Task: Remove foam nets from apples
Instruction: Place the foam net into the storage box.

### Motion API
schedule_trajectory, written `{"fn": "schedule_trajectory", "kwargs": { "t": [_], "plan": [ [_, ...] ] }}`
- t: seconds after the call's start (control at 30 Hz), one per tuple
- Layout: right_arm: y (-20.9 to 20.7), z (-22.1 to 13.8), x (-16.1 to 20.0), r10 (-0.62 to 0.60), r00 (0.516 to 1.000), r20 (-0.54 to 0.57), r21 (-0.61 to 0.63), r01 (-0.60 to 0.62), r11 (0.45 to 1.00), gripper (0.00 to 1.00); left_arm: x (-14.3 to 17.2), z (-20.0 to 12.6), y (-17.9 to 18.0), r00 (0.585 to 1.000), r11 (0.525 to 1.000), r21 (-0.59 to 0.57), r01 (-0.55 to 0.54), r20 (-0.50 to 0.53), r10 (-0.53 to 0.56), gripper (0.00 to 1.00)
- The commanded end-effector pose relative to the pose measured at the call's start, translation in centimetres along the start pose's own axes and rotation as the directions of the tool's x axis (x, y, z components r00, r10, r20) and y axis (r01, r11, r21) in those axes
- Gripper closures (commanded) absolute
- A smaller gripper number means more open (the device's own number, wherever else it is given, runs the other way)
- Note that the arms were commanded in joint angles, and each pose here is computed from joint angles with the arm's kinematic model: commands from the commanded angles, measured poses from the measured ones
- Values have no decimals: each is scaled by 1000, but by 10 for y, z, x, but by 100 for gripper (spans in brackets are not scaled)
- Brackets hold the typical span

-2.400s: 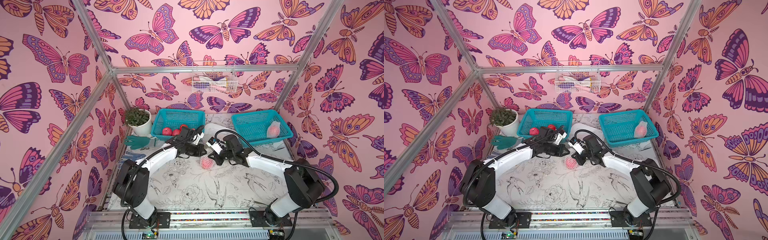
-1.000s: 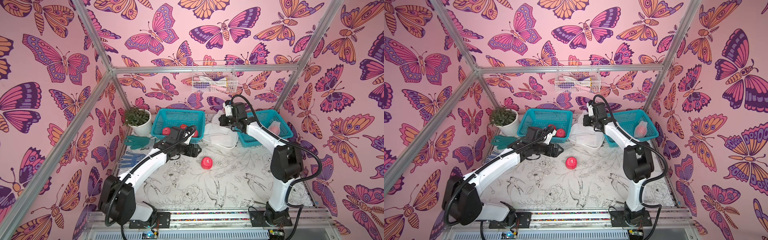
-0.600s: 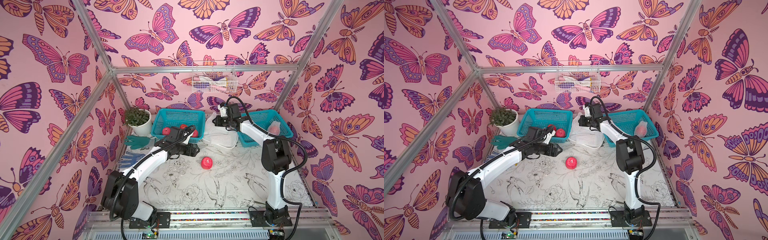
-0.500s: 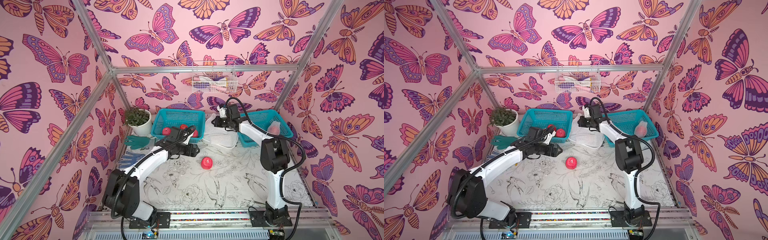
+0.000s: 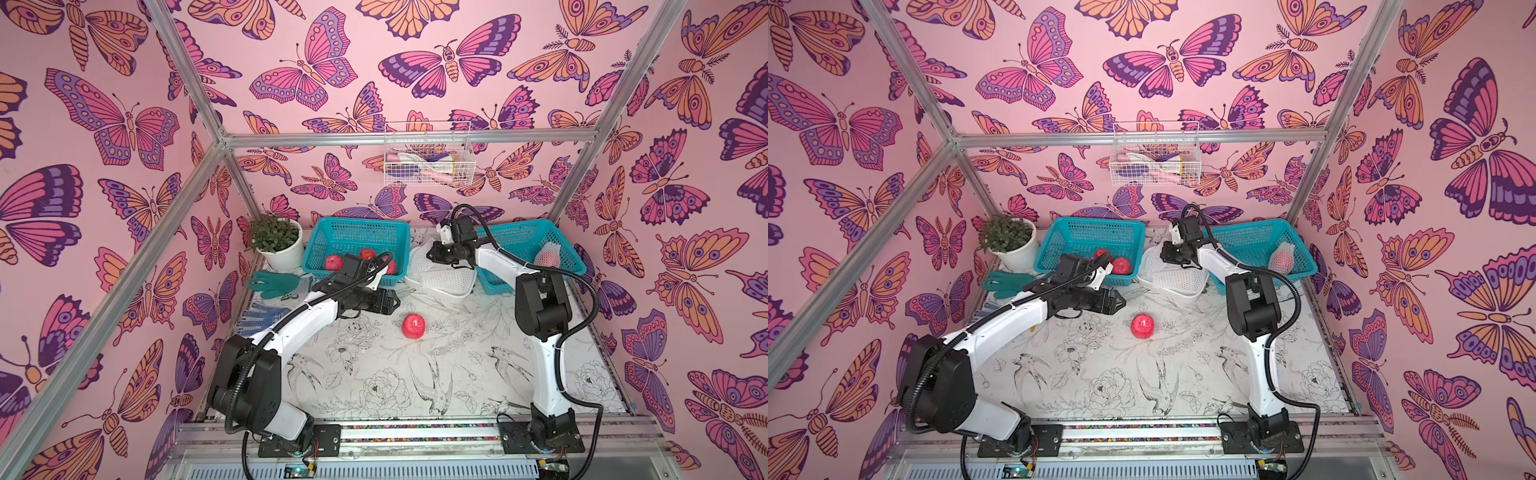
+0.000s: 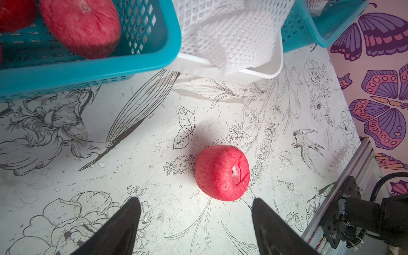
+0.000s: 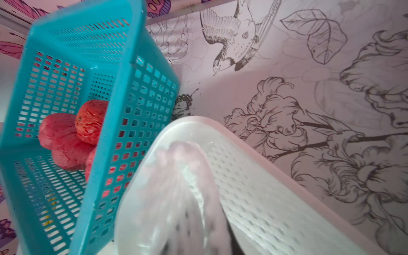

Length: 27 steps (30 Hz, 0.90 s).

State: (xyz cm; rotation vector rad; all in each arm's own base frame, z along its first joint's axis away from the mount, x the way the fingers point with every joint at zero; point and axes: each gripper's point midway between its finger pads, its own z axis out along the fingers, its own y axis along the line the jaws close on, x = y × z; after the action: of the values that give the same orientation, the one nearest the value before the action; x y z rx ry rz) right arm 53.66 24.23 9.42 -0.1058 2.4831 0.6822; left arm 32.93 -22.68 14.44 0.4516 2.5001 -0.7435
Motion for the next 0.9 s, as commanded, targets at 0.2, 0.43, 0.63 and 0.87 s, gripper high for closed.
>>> {"fn": "schedule_trajectory", "kwargs": {
  "t": [0.2, 0.43, 0.63, 0.87],
  "plan": [
    [-10, -37, -18, -63, 997, 51, 154, 54, 986, 43, -9, -6, -7, 1000, 999, 35, 6, 29, -7, 19],
    [-2, -57, -27, -125, 989, 76, 202, 108, 973, 22, -10, -13, -11, 999, 999, 38, 3, 46, -5, 19],
    [1, -61, -21, -126, 990, 54, 202, 113, 973, 16, -10, -15, -13, 999, 999, 42, 2, 44, -4, 19],
    [-3, -65, -16, -130, 990, 47, 225, 116, 967, 14, -8, -18, -17, 999, 999, 40, -8, 46, 6, 19]
  ]
}}
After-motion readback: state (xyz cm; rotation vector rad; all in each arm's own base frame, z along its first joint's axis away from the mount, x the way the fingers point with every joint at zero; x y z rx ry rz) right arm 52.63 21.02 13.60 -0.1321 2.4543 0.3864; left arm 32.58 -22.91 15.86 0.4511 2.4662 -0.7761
